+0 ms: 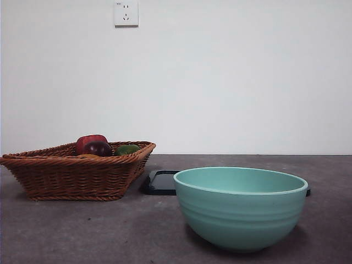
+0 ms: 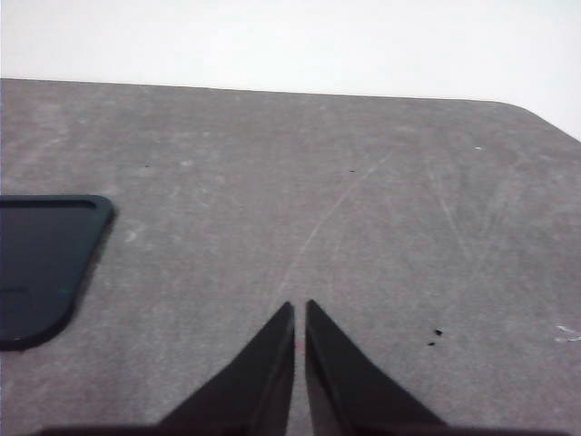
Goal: Pick up the wifruite, put it on the bowl, pick up the plate, put it on desk
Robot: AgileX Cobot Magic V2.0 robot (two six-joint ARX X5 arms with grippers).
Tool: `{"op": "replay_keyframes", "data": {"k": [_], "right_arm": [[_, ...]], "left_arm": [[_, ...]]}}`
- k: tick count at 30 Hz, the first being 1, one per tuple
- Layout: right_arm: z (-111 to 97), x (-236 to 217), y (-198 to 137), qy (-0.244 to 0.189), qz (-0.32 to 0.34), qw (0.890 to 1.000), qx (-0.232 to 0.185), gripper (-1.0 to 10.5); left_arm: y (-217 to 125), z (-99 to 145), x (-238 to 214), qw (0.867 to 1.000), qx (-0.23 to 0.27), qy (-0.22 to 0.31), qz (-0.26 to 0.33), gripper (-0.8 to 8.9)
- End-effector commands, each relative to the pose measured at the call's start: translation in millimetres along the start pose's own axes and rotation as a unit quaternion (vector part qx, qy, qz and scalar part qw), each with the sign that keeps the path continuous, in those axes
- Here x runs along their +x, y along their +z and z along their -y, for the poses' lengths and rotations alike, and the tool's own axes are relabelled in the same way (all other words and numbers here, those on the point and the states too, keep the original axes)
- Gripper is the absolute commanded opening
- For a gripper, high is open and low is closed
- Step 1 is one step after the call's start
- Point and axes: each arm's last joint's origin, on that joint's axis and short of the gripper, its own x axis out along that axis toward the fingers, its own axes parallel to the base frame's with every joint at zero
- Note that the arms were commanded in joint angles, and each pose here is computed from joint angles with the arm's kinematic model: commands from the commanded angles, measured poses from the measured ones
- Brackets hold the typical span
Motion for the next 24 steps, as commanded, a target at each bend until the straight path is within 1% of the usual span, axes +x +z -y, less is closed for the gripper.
{"op": "replay_keyframes", "data": {"k": [1, 24], "right_arm": [[-0.1, 0.4, -1.9, 0.0, -0.003, 1.0, 0.005, 0.1], [-0.1, 0.4, -0.8, 0.0, 0.003, 1.0, 0.006, 0.1]], "left_arm": [[-7.1, -0.4, 1.9, 1.0, 0.0, 0.001, -0.012, 0.16], [-7.1, -0.4, 1.9, 1.0, 0.0, 0.001, -0.012, 0.16]]}}
